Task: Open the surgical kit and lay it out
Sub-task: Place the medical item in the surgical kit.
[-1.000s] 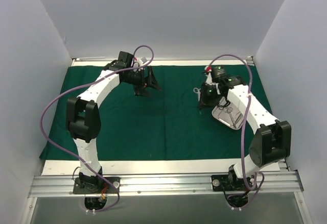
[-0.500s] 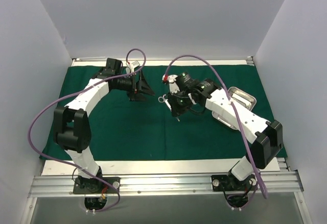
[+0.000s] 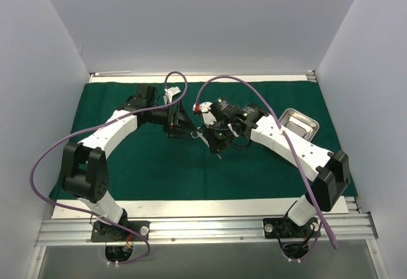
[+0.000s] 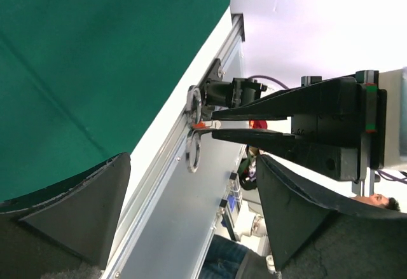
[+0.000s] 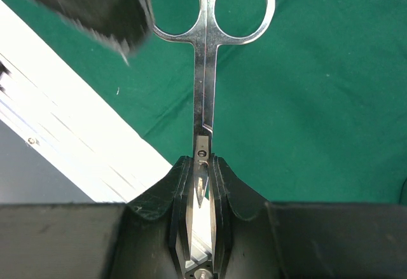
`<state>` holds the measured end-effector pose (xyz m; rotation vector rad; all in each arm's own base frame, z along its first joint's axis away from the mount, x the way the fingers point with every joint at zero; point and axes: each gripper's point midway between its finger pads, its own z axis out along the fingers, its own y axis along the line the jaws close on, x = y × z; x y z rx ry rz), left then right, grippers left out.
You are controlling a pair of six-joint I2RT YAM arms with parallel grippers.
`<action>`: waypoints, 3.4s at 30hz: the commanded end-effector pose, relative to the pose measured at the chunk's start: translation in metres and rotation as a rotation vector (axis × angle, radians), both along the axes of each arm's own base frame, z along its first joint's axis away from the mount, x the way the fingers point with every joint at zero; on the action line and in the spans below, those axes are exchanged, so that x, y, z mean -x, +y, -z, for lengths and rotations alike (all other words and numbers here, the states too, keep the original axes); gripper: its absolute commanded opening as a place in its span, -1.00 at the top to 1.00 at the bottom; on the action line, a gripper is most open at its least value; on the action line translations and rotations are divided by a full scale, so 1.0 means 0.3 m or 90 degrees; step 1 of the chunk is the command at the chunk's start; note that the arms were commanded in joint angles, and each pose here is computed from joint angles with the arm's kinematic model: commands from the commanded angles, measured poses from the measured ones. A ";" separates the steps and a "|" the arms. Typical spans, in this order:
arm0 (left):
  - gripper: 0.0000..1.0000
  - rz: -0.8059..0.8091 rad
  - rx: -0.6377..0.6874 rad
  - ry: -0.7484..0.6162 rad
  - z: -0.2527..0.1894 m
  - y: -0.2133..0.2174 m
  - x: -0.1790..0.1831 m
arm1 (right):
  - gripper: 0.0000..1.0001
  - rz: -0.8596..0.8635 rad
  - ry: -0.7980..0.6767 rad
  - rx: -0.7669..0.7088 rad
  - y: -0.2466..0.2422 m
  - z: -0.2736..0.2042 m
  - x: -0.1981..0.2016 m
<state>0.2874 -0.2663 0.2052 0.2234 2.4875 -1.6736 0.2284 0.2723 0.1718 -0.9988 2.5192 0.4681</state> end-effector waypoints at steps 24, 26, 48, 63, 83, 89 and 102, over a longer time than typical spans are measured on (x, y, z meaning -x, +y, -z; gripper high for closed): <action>-0.03 0.062 0.057 -0.011 -0.039 -0.081 0.015 | 1.00 -0.030 -0.022 -0.017 0.008 -0.065 0.044; 0.10 0.065 0.059 -0.012 -0.040 -0.080 0.018 | 1.00 -0.030 -0.024 -0.016 0.008 -0.064 0.040; 0.95 -0.359 -0.080 -0.363 -0.316 0.113 -0.382 | -0.20 0.431 0.129 -0.250 -0.105 -0.336 -0.323; 0.95 -0.416 -0.079 -0.510 -0.568 0.161 -0.383 | -0.22 0.754 0.466 -0.635 0.178 -0.498 -0.542; 0.95 -0.379 -0.069 -0.522 -0.539 0.136 -0.300 | -0.06 0.861 0.541 -0.681 0.331 -0.478 -0.562; 0.95 -0.370 -0.094 -0.536 -0.525 0.136 -0.291 | 0.26 0.897 0.540 -0.702 0.323 -0.482 -0.564; -0.20 -0.314 -0.118 -0.493 -0.377 0.142 -0.184 | 1.00 0.867 0.457 -0.607 0.322 -0.380 -0.582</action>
